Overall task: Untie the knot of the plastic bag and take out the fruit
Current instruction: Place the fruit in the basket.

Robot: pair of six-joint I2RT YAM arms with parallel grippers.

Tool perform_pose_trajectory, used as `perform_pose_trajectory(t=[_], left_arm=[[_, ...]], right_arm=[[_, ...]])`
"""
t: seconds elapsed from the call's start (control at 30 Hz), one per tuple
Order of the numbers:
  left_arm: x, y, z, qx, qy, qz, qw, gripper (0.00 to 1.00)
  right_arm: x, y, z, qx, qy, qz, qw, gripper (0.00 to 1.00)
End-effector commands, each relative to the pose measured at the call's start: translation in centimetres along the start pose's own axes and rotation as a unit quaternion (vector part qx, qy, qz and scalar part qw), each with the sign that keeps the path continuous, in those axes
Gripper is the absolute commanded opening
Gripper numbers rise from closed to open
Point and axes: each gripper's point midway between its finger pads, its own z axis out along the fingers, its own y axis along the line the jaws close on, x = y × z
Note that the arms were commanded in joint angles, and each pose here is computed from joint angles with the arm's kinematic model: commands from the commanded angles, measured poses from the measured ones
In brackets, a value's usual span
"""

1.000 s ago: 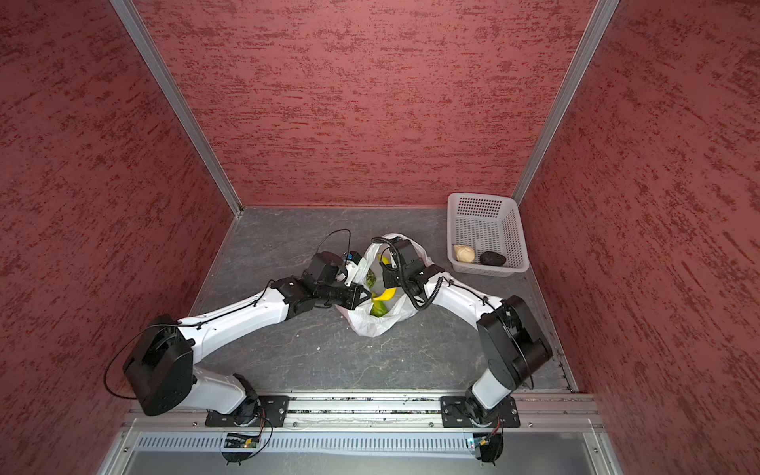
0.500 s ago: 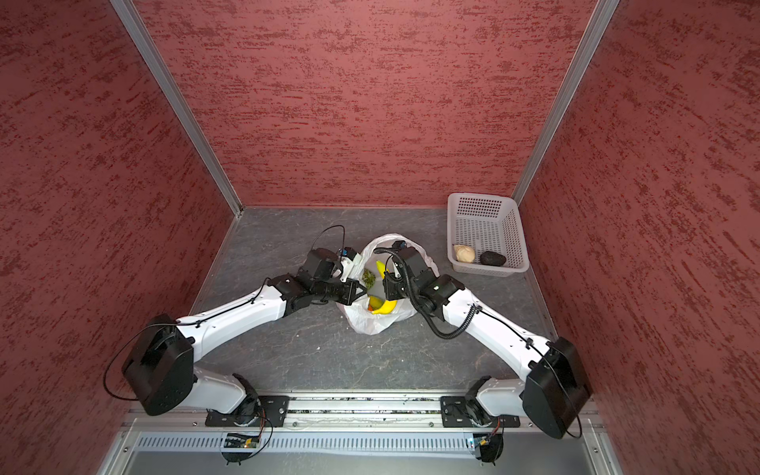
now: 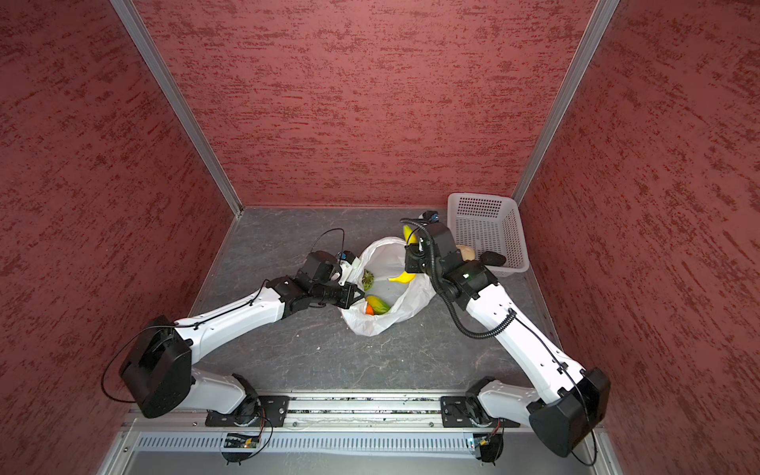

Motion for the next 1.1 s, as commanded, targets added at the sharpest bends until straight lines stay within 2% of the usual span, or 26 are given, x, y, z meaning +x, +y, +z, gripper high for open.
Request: perform_pose_trajectory(t=[0.0,0.13,0.27,0.4,0.57,0.8,0.87,1.0,1.07], left_arm=[[0.2,-0.2,-0.9,0.002,0.0,0.011,1.0,0.0],[0.2,-0.4,-1.4,0.002,0.0,0.016,1.0,0.0],[0.3,-0.6,-1.6,0.004,0.002,0.019,1.0,0.0],[0.6,-0.7,-1.8,0.006,0.007,0.02,1.0,0.0],[1.0,-0.9,-2.1,0.009,0.014,0.026,1.0,0.0],[1.7,-0.8,-2.8,0.004,0.025,0.038,0.999,0.0],[1.9,-0.9,-3.0,0.004,0.027,0.041,0.999,0.0],[2.5,-0.8,-3.5,0.002,0.033,0.044,0.998,0.0],[2.6,-0.7,-3.7,0.0,0.032,0.045,0.998,0.0]], right_arm=[[-2.9,-4.0,0.8,0.035,-0.063,0.058,0.996,0.34],[-4.3,-9.2,2.6,0.072,-0.102,0.11,0.986,0.34],[-5.5,-14.9,4.0,0.106,-0.145,0.173,0.968,0.34],[-6.3,-19.0,5.7,0.134,-0.17,0.206,0.954,0.34],[-6.4,-23.7,9.3,0.174,-0.166,0.229,0.943,0.34],[-6.1,-28.0,12.9,0.215,-0.157,0.251,0.931,0.37],[-6.0,-28.7,13.5,0.223,-0.148,0.252,0.93,0.43],[-5.6,-29.1,14.4,0.231,-0.124,0.241,0.934,0.7],[-5.5,-29.0,14.2,0.231,-0.122,0.24,0.935,0.78]])
